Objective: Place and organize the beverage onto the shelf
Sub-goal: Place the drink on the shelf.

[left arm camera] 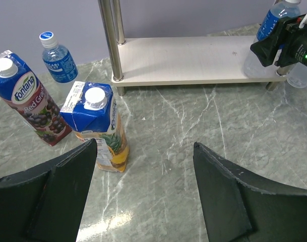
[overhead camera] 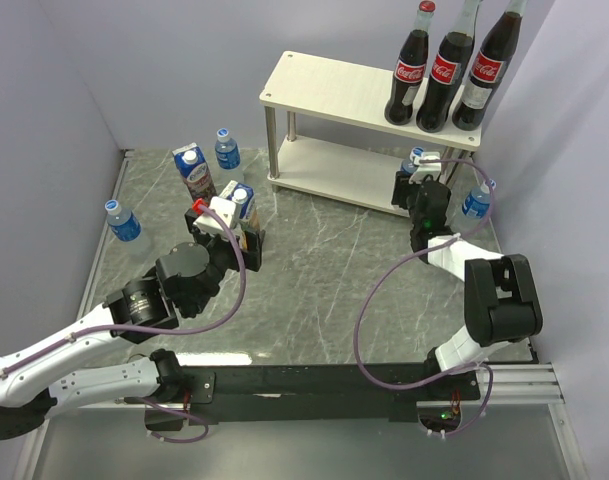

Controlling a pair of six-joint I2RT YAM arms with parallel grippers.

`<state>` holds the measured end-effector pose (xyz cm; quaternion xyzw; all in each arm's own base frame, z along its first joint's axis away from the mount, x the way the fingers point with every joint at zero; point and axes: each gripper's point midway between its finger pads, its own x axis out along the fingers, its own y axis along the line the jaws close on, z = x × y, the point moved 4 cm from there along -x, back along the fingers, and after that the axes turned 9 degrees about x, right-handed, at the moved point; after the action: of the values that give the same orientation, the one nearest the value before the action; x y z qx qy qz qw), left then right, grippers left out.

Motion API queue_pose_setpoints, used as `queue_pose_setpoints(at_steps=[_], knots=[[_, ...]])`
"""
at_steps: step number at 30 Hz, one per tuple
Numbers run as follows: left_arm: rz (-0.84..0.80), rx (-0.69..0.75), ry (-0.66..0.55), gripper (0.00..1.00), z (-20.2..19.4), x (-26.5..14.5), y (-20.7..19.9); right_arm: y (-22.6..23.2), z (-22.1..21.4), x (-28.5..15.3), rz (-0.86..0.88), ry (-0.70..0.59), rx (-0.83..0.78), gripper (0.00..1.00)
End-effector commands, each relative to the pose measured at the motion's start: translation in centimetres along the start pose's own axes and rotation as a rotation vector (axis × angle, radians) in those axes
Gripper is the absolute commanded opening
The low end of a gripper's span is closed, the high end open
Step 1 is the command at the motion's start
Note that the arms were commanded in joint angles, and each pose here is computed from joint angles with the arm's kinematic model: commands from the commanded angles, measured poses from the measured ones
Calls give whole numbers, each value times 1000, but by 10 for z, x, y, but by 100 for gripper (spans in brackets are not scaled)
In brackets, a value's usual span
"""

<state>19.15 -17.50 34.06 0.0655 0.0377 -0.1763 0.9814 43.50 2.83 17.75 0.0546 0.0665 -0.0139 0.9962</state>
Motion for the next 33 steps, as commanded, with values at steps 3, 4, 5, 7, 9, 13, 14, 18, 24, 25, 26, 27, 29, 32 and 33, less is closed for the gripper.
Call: queue_pose_setpoints(at_steps=[3, 4, 5, 7, 9, 13, 14, 18, 24, 25, 26, 27, 29, 32, 33], knots=[[2, -38, -24, 82, 6, -3, 2, -1, 97, 16, -26, -323, 68, 19], [3, -41, -24, 82, 6, -3, 2, -1, 95, 18, -27, -313, 74, 20], [0, -42, -25, 82, 7, -4, 2, -2, 93, 20, -30, -306, 74, 20], [2, -43, -26, 82, 7, -4, 3, -4, 92, 22, -35, -298, 79, 23], [3, -46, -27, 82, 7, -4, 3, -5, 89, 24, -42, -288, 82, 28], [0, -48, -30, 82, 8, -5, 3, -6, 86, 26, -50, -268, 87, 37], [0, -48, -30, 82, 8, -4, 3, -7, 83, 26, -52, -261, 87, 38], [-1, -50, -30, 82, 7, -4, 2, -8, 79, 29, -61, -241, 90, 47], [-3, -55, -31, 82, 7, -4, 2, -14, 77, 31, -94, -231, 87, 61], [-6, -56, -30, 82, 7, -5, 2, -14, 77, 31, -97, -232, 88, 65], [-5, -56, -30, 82, 7, -5, 2, -15, 78, 31, -100, -233, 87, 66], [-6, -56, -29, 82, 7, -5, 2, -15, 78, 32, -103, -231, 87, 70], [-6, -59, -30, 81, 7, -6, 2, -16, 77, 32, -107, -227, 86, 72], [-6, -63, -33, 82, 8, -6, 3, -17, 79, 32, -108, -226, 90, 74], [-9, -65, -36, 82, 9, -6, 3, -17, 80, 32, -110, -226, 94, 75]])
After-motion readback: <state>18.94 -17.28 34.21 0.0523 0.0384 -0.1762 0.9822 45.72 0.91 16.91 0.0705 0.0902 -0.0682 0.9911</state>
